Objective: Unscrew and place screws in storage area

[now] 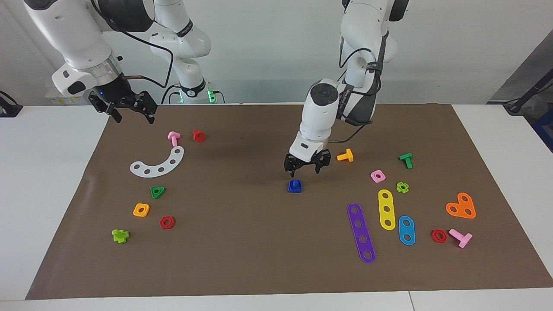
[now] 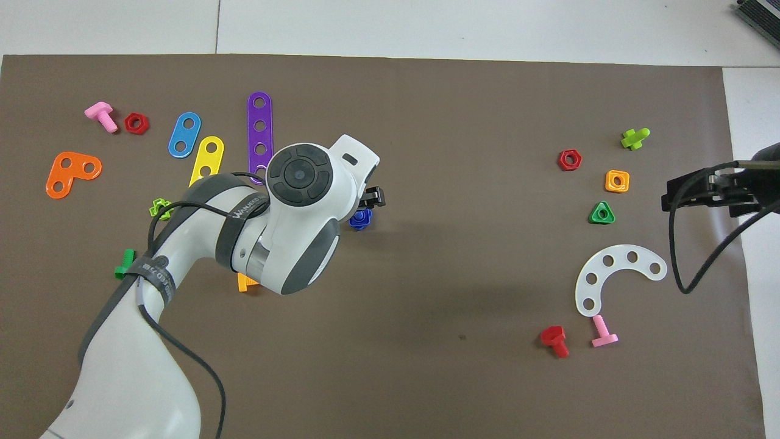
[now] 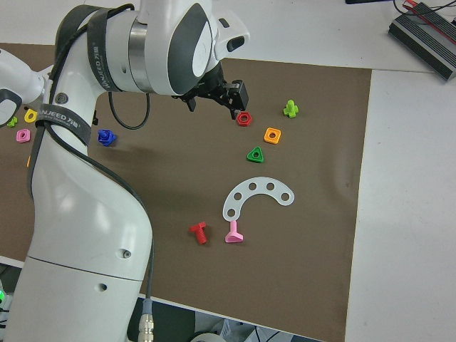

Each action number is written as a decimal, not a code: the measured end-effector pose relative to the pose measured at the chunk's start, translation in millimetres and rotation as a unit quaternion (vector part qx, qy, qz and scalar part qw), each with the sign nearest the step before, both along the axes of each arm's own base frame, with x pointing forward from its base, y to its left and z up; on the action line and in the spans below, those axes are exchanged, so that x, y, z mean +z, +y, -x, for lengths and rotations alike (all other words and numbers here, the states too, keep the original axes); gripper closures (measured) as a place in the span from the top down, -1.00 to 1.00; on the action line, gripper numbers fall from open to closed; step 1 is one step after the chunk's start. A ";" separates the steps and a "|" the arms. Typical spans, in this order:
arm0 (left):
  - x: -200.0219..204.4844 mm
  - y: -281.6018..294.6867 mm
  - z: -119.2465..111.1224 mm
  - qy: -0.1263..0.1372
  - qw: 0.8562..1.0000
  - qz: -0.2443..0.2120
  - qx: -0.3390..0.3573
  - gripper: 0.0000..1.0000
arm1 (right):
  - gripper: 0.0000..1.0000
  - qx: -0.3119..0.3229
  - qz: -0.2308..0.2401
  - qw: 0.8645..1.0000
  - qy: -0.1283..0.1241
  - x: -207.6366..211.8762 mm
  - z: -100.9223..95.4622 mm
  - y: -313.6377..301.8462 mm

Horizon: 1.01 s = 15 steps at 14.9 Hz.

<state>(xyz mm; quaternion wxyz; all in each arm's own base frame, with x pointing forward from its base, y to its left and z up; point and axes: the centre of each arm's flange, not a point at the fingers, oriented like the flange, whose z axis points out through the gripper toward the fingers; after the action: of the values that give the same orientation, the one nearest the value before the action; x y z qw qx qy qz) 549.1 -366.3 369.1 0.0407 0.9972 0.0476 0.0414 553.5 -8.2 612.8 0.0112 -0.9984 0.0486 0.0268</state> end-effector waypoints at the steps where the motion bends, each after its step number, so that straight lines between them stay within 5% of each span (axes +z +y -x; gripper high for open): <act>1: -10.8 -3.0 -1.5 -0.002 1.000 0.001 -0.001 0.93 | 1.00 0.000 0.000 1.000 0.000 0.0 0.0 0.0; 15: -58.4 -20.9 9.2 0.007 1.000 -0.008 -0.027 0.59 | 1.00 0.000 0.000 1.000 0.000 0.0 0.0 0.0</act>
<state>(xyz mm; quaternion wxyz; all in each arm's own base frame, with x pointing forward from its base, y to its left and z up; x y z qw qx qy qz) 540.0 -387.2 310.7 0.0333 0.9987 0.0210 0.0333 553.5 -8.2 612.8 0.0112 -0.9984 0.0486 0.0268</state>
